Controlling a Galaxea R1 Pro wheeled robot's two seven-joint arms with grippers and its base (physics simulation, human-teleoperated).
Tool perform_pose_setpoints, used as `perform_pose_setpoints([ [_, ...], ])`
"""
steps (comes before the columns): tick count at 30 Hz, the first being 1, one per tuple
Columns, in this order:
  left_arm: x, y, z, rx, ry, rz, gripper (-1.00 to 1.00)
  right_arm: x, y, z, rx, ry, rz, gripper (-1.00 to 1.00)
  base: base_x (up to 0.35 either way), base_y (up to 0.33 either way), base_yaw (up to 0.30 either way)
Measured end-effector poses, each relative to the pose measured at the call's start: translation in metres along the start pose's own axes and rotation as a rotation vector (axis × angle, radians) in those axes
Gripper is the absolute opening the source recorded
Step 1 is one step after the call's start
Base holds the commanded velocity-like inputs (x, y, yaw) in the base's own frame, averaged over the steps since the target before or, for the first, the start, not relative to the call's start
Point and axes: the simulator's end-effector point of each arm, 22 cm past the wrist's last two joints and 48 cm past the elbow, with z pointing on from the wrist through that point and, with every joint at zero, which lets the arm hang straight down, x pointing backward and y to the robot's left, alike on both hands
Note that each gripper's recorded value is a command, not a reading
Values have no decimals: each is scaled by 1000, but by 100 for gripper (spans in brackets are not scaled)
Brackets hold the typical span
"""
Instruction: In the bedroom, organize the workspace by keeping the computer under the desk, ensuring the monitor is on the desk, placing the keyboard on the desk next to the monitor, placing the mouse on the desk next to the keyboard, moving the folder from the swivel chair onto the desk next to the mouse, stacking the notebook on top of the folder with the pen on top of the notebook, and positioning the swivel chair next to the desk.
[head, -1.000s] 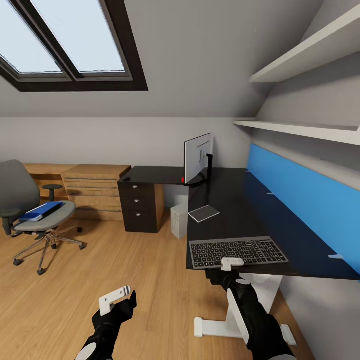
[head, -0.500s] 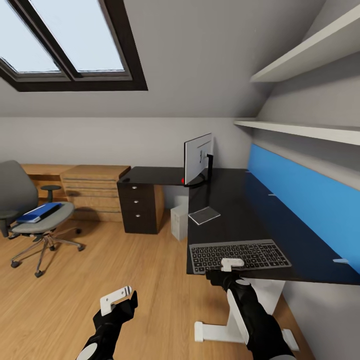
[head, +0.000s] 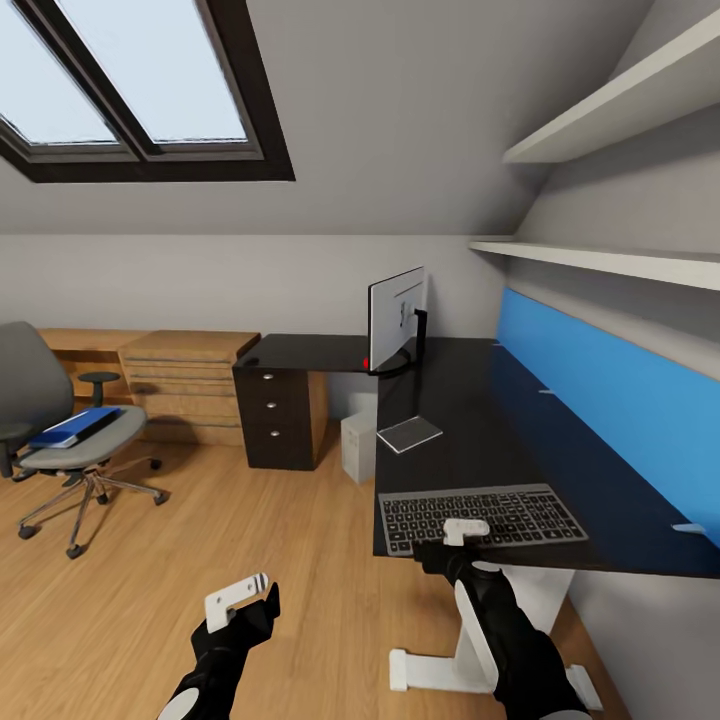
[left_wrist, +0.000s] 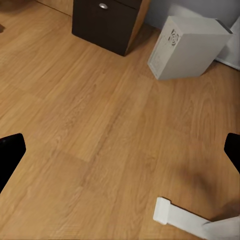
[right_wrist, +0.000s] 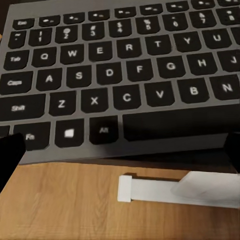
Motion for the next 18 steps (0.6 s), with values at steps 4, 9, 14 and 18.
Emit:
perform_pose_setpoints([
  [4,0,0,0,0,0,1,100,14,-1,4,1,31,0,100,19,0,0],
  [9,0,0,0,-1,-1,1,100,18,-1,5,2,41,-1,100,6,0,0],
  [14,0,0,0,-1,-1,1,100,20,-1,5,3,46,-2,100,1,0,0],
  [18,0,0,0,-1,0,1,100,21,-1,6,3,47,-2,100,0,0,0],
])
